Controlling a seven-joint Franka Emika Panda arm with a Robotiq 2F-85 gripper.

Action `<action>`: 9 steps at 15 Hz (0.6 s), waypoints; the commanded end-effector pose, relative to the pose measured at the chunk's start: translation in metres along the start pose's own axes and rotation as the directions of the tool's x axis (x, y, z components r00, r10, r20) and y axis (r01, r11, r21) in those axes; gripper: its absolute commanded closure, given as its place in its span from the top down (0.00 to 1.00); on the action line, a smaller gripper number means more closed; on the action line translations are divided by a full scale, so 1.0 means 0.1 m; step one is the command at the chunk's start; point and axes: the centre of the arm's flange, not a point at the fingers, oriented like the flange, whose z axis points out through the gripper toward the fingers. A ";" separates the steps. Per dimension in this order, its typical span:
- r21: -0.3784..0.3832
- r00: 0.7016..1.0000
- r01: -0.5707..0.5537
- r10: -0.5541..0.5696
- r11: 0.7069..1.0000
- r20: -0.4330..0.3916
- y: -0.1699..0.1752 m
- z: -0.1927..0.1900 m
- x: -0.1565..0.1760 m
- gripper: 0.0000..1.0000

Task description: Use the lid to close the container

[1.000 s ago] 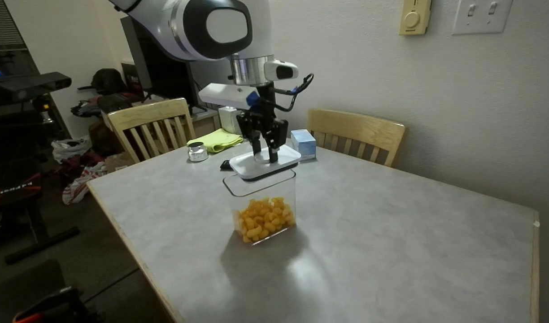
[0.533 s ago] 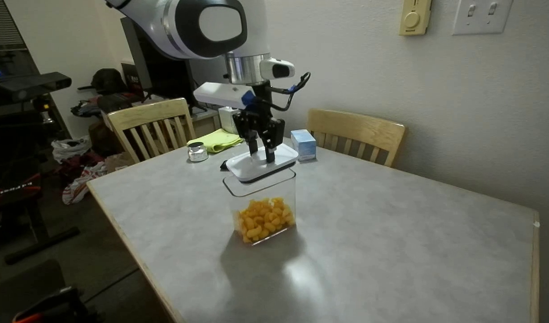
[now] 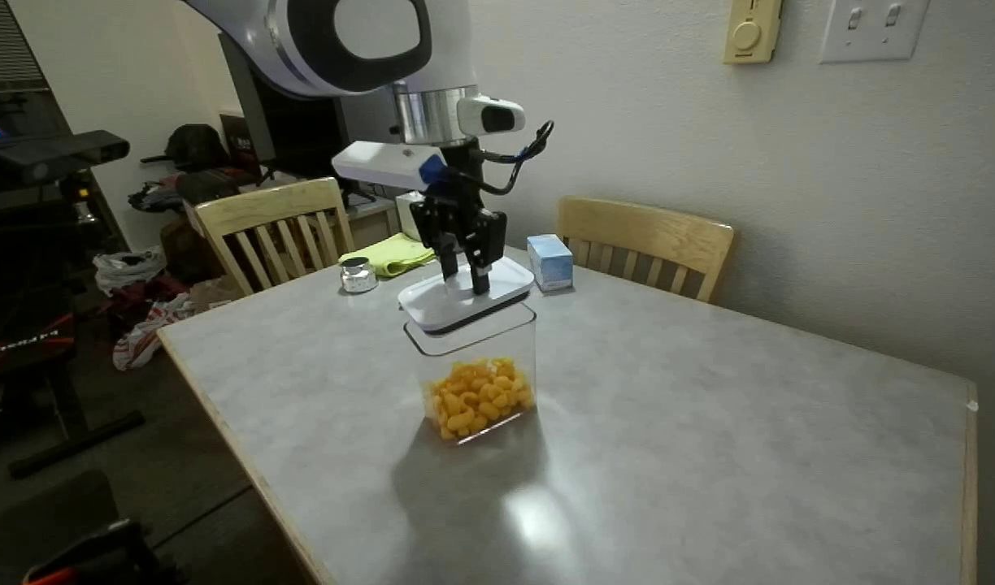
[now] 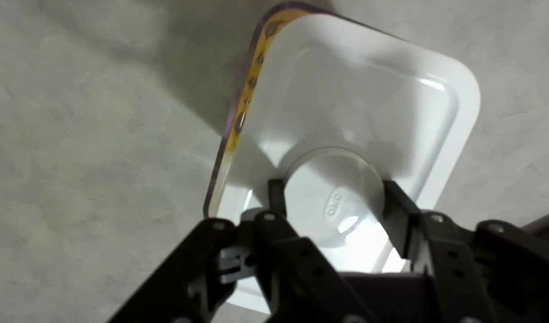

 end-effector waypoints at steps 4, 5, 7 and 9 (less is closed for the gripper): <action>-0.001 1.000 -0.008 0.008 1.000 -0.005 0.06 -0.05 -0.36 0.29; 0.002 1.000 -0.007 0.007 1.000 -0.005 0.07 -0.03 -0.38 0.29; 0.006 1.000 -0.009 0.009 1.000 0.000 0.08 0.01 -0.41 0.29; 0.008 1.000 -0.014 0.014 1.000 0.000 0.10 0.05 -0.42 0.29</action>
